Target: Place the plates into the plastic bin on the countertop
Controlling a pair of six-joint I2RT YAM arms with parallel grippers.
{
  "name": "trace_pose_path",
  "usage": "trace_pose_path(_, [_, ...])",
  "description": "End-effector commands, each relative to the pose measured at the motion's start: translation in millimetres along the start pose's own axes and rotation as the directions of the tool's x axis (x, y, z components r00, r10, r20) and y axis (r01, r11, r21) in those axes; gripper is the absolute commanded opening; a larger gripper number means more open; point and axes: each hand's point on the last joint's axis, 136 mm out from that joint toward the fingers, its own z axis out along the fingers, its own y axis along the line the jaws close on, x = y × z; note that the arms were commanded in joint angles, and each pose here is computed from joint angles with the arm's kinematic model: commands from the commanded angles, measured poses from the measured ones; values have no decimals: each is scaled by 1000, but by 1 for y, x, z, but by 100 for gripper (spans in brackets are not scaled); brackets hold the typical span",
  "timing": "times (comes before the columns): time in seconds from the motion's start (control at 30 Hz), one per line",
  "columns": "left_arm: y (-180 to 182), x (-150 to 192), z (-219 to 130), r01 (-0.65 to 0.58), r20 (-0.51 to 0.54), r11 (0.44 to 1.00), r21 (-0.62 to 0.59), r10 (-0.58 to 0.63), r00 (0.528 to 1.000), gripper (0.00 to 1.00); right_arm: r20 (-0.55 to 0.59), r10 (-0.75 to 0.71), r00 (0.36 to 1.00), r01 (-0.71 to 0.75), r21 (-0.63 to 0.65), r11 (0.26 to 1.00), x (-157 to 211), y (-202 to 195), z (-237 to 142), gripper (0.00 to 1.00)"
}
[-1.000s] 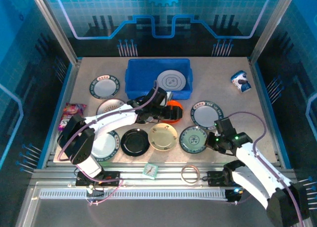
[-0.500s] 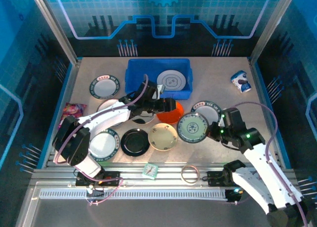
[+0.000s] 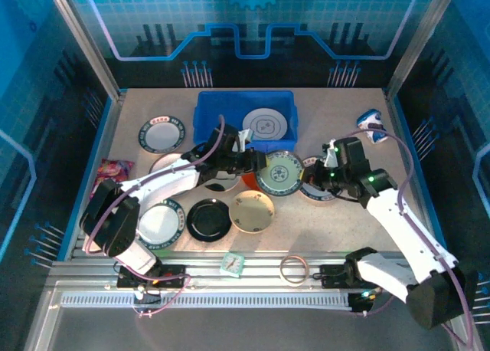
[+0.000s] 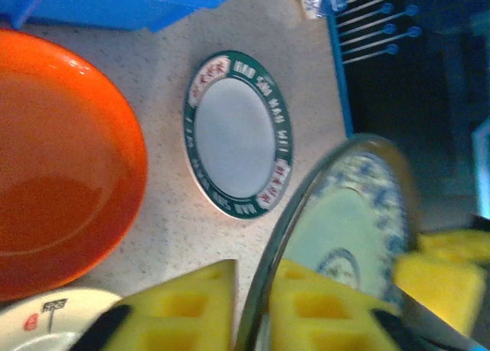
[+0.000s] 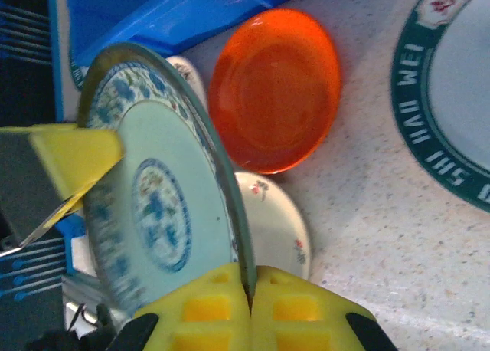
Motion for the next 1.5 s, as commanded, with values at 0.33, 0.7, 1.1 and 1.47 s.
trace_pose_path(0.33, [-19, -14, -33, 99, 52, 979, 179, -109, 993, 0, 88, -87, 992, 106, -248, 963, -37, 59, 15, 4])
trace_pose_path(0.7, [18, -26, -89, 69, 212, 997, -45, -58, 976, 99, 148, -94, 985, 118, -168, 979, -90, 77, 39, 0])
trace_pose_path(1.1, [31, -29, -150, 36, 322, 985, -168, 21, 946, 99, 140, -169, 976, 180, -70, 981, -174, 133, 144, 0])
trace_pose_path(1.47, [39, -34, -149, 45, 319, 984, -172, 13, 948, 99, 83, -179, 980, 186, -83, 979, -185, 149, 244, 0])
